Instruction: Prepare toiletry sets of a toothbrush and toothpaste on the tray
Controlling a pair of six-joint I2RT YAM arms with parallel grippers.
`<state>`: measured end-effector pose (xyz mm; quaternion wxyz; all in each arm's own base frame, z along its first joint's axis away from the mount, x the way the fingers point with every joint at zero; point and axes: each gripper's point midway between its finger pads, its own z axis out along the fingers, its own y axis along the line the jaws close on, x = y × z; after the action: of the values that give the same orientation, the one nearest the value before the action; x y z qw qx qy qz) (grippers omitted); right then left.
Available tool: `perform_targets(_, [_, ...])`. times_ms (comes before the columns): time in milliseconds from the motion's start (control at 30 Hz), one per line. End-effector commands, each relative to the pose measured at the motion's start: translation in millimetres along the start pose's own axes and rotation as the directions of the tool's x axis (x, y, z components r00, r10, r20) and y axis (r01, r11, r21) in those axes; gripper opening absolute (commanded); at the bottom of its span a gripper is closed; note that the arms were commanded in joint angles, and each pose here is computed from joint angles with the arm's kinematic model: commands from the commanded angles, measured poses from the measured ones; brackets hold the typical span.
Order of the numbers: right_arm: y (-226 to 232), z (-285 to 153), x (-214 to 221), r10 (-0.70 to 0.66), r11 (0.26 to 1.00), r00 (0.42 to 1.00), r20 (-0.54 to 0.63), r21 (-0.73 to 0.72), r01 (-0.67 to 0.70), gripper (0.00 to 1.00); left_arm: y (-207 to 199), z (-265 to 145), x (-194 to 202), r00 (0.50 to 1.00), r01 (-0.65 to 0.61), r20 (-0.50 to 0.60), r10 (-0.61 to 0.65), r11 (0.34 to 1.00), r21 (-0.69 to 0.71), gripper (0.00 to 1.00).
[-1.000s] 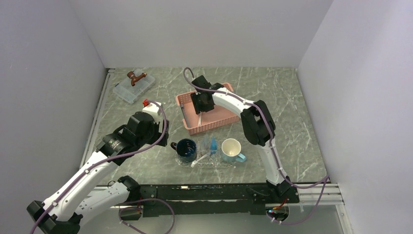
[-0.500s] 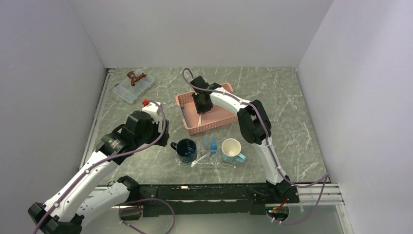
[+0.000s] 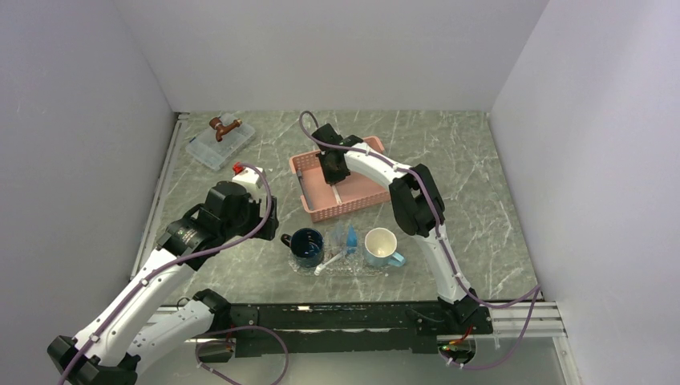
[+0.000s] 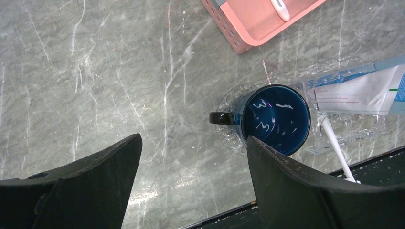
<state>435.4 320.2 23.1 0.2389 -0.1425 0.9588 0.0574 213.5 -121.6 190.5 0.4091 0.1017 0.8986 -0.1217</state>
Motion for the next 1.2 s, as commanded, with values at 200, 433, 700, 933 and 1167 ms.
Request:
perform_targets(200, [8.6, -45.5, -29.2, 0.023, 0.997, 0.991, 0.130, -0.078, -0.013, 0.00, -4.7, -1.1, -9.8, 0.999, -0.003, 0.049, 0.001, 0.999, 0.033, 0.86])
perform_targets(433, [15.2, -92.7, -47.1, 0.048, 0.988, 0.969, 0.242, -0.154, -0.010, 0.00, -7.0, -1.9, -10.3, 0.999, 0.000, 0.055, -0.003, 0.999, 0.049, 0.87])
perform_targets(700, [24.2, -158.7, -71.1, 0.119, 0.963, 0.906, 0.405, -0.268, -0.007, 0.00, -11.7, -8.1, -17.9, 0.995, -0.009, 0.099, 0.001, 0.997, 0.080, 0.88])
perform_targets(933, [33.9, -247.8, -78.9, 0.233, 0.903, 0.803, 0.548, -0.429, 0.030, 0.00, -35.6, -19.9, -32.8, 0.986, -0.026, 0.168, -0.011, 0.976, 0.215, 0.91])
perform_targets(1167, [36.3, -326.3, -60.2, 0.353, 0.816, 0.698, 0.623, -0.570, 0.095, 0.00, -77.5, -44.3, -48.0, 0.970, -0.051, 0.234, -0.062, 0.893, 0.447, 0.98])
